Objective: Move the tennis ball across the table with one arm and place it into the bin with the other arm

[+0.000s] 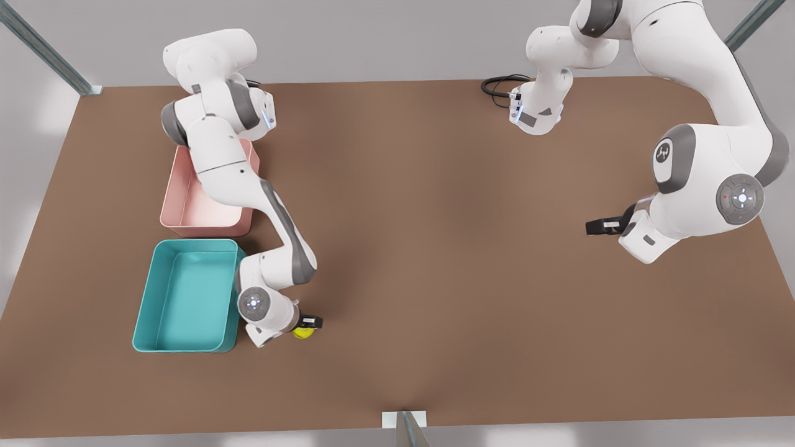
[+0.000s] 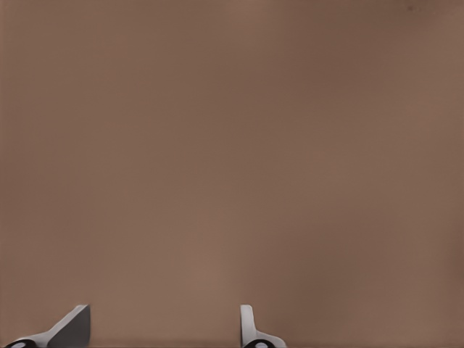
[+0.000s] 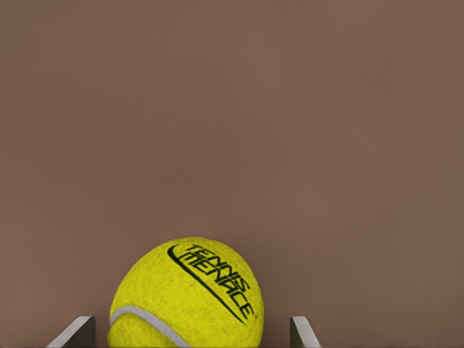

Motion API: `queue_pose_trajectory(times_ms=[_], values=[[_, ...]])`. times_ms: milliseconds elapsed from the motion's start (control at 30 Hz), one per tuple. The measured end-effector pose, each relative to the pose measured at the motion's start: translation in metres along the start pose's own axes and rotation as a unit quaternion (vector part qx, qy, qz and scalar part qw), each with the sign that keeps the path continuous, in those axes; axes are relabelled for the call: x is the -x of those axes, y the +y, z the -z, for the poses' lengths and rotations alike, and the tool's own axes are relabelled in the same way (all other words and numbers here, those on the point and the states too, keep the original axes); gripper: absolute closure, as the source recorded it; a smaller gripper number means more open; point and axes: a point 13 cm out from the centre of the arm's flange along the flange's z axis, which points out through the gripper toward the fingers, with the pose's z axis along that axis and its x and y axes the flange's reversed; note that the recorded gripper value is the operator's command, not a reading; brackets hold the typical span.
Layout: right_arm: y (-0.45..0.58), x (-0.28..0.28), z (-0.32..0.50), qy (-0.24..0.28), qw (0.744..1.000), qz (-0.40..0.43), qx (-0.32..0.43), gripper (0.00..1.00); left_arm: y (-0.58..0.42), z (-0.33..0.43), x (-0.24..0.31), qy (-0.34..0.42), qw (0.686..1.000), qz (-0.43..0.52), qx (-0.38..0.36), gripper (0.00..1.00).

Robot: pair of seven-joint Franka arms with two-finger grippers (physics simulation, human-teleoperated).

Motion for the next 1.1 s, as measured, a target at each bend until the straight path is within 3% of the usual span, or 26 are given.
queue_pose_trajectory(times_ms=[333,367,433,500,667,800,933,1067,1100], values=[[0.003,0.004,-0.021,-0.014,1.000,-0.022,0.006,0.01,0.000,0.000,-0.001,0.002,1.000,0.020,0.000,0.00],[0.004,0.005,-0.020,-0.016,1.000,-0.023,0.007,0.08,0.000,0.000,-0.001,0.002,1.000,0.022,0.000,0.00],[0.004,0.006,-0.020,-0.019,0.999,-0.026,0.008,0.33,0.000,-0.001,-0.001,0.002,1.000,0.025,0.000,0.00],[0.005,0.007,-0.020,-0.021,0.999,-0.028,0.010,0.41,0.000,-0.001,-0.001,0.003,1.000,0.027,0.000,0.00],[0.010,0.017,0.003,-0.037,0.999,-0.028,0.020,0.42,-0.003,0.000,-0.002,0.002,1.000,0.029,0.000,0.00],[-0.013,0.018,0.071,-0.049,0.998,-0.029,0.020,0.42,-0.002,0.000,-0.002,0.003,0.999,0.033,-0.001,0.00],[-0.119,0.038,0.142,-0.042,0.997,-0.062,0.009,0.42,-0.009,0.002,-0.003,0.004,0.999,0.033,-0.012,0.00],[-0.250,0.041,0.151,-0.011,0.996,-0.078,-0.028,0.41,-0.012,0.002,-0.005,0.005,0.999,0.034,-0.015,0.00],[-0.276,0.036,0.145,0.002,0.996,-0.077,-0.039,0.36,-0.012,0.002,-0.005,0.006,0.999,0.035,-0.016,0.00]])
